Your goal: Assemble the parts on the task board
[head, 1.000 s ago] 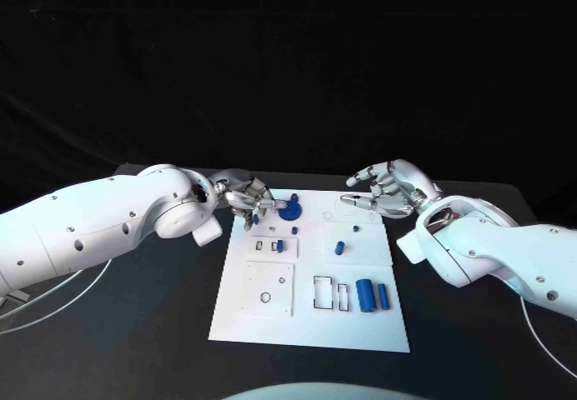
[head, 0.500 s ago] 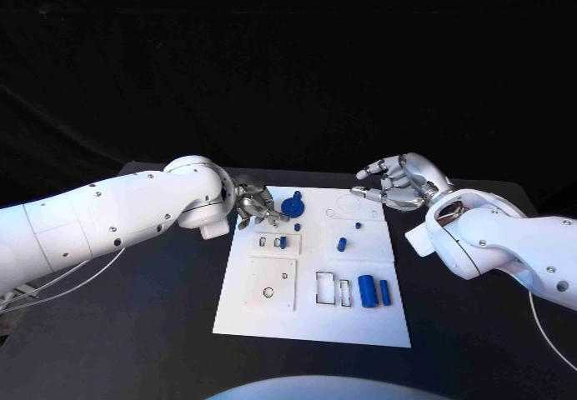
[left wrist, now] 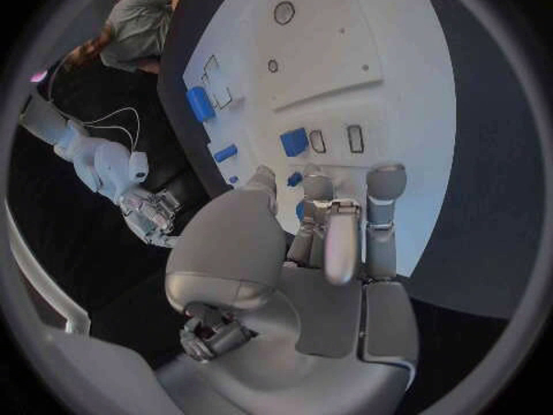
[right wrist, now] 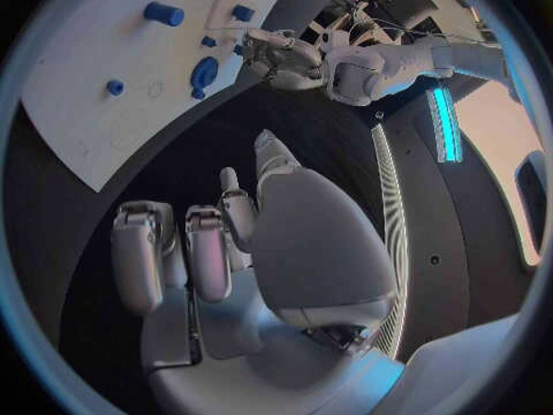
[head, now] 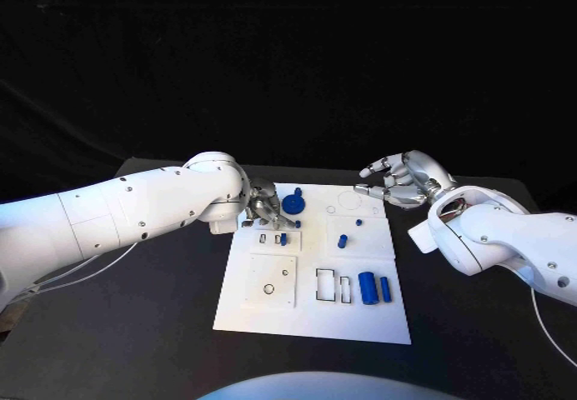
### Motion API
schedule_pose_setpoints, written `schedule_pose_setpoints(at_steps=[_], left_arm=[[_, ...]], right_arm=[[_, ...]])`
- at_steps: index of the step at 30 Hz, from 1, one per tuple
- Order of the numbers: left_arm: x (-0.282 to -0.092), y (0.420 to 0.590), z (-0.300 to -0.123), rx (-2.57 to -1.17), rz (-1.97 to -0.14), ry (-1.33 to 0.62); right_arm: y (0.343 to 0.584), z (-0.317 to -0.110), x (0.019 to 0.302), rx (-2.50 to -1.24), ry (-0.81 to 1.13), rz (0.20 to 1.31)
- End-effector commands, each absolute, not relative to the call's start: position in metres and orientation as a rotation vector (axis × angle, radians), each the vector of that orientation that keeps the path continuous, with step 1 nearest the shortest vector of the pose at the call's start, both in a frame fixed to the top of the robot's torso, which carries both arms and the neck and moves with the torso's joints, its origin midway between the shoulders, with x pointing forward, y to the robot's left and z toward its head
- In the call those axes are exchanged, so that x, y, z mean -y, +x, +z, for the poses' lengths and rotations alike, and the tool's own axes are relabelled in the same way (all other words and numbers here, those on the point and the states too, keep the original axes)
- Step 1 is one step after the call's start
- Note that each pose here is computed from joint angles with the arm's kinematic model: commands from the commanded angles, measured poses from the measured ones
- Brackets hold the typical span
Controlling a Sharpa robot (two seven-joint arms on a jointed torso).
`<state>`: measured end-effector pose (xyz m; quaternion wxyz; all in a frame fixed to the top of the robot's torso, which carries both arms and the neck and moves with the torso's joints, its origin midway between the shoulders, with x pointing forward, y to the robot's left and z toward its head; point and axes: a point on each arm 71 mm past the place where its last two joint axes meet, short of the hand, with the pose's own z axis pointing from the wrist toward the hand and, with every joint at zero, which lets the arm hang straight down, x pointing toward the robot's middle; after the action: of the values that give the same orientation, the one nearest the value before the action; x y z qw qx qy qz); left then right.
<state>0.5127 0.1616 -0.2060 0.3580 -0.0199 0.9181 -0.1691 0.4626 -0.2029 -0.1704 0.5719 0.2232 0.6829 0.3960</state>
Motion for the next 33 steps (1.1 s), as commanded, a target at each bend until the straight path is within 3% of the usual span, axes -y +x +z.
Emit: schedule_pose_setpoints(at_steps=[1,33], left_arm=[[-0.1576,0.5108,-0.2085,-2.426,-0.395,0.016],[-0.1479,0.5073,-0.2123,-2.481,-0.368,0.094]], right_arm=[[0.4626,-0.1716,0.202,-1.623,0.508,0.923],[0.4659,-0.174,0.2037,-1.634,0.513,0.904]])
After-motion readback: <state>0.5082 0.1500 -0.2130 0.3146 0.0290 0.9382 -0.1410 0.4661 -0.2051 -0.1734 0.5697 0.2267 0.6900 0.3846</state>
